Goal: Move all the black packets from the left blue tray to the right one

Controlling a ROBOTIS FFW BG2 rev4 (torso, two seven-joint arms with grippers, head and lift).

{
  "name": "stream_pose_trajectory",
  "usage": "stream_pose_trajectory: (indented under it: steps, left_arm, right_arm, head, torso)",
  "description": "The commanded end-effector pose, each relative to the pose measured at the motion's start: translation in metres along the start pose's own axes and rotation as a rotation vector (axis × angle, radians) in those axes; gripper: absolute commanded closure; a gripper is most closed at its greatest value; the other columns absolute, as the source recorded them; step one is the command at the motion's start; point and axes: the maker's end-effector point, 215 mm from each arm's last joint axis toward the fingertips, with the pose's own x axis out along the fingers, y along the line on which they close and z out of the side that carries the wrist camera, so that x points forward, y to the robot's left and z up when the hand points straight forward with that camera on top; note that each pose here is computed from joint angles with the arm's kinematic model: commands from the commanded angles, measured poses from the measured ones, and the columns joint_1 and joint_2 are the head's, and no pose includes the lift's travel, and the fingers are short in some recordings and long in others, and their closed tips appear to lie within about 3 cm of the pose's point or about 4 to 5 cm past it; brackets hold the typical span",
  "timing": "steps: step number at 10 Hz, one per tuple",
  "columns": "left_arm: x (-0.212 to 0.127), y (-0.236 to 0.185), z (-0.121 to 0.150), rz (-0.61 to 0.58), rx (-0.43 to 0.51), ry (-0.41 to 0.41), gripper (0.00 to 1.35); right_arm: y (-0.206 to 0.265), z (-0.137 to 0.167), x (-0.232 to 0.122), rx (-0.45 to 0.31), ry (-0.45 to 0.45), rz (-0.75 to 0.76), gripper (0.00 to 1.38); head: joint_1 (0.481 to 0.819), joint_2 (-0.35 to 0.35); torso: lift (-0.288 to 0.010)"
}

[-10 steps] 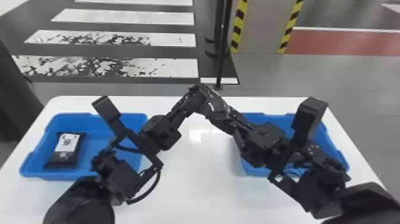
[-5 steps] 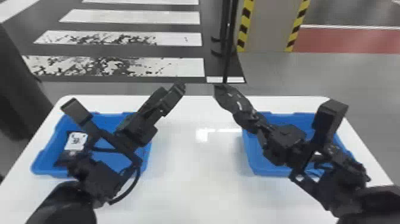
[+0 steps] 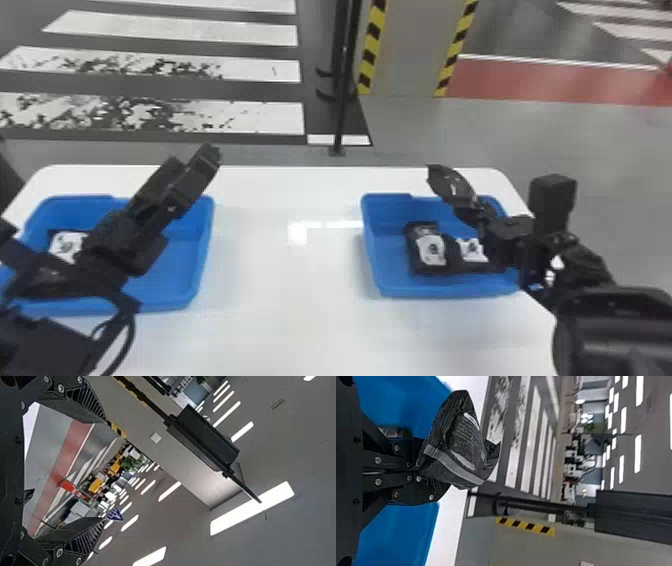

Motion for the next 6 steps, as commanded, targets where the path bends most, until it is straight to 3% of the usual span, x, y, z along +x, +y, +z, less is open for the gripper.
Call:
stream_pose_trajectory:
  steps: [1, 2, 3, 4, 6]
  left_arm:
    - [-0.023, 0.026, 0.000, 0.072, 0.033, 0.023, 0.17]
    - [-0.035, 0.039, 0.002, 0.110, 0.055, 0.035, 0.17]
    - [-0.046, 0.051, 0.007, 0.145, 0.094, 0.046, 0.17]
    - [-0.059, 0.063, 0.008, 0.187, 0.150, 0.087, 0.17]
    - [-0.081, 0.093, 0.001, 0.279, 0.251, 0.214, 0.17]
  right_arm:
    - [-0.042, -0.029, -0.012, -0.083, 0.153, -0.121, 0.96]
    - [-0.055, -0.036, -0.021, -0.127, 0.201, -0.168, 0.46]
    - [-0.048, -0.033, -0.028, -0.153, 0.207, -0.170, 0.11]
    - [-0.046, -0.028, -0.039, -0.178, 0.208, -0.184, 0.08]
    - [-0.012, -0.010, -0.065, -0.150, 0.137, -0.126, 0.13]
  head:
    - [0.687, -0.185]
    - [0.695, -0.211]
    - [0.695, -0.221]
    - [0.695, -0.219]
    - [0.695, -0.183]
  torso:
    - [-0.140]
    - [-0.140]
    - [-0.140]
    - [-0.140]
    - [-0.140]
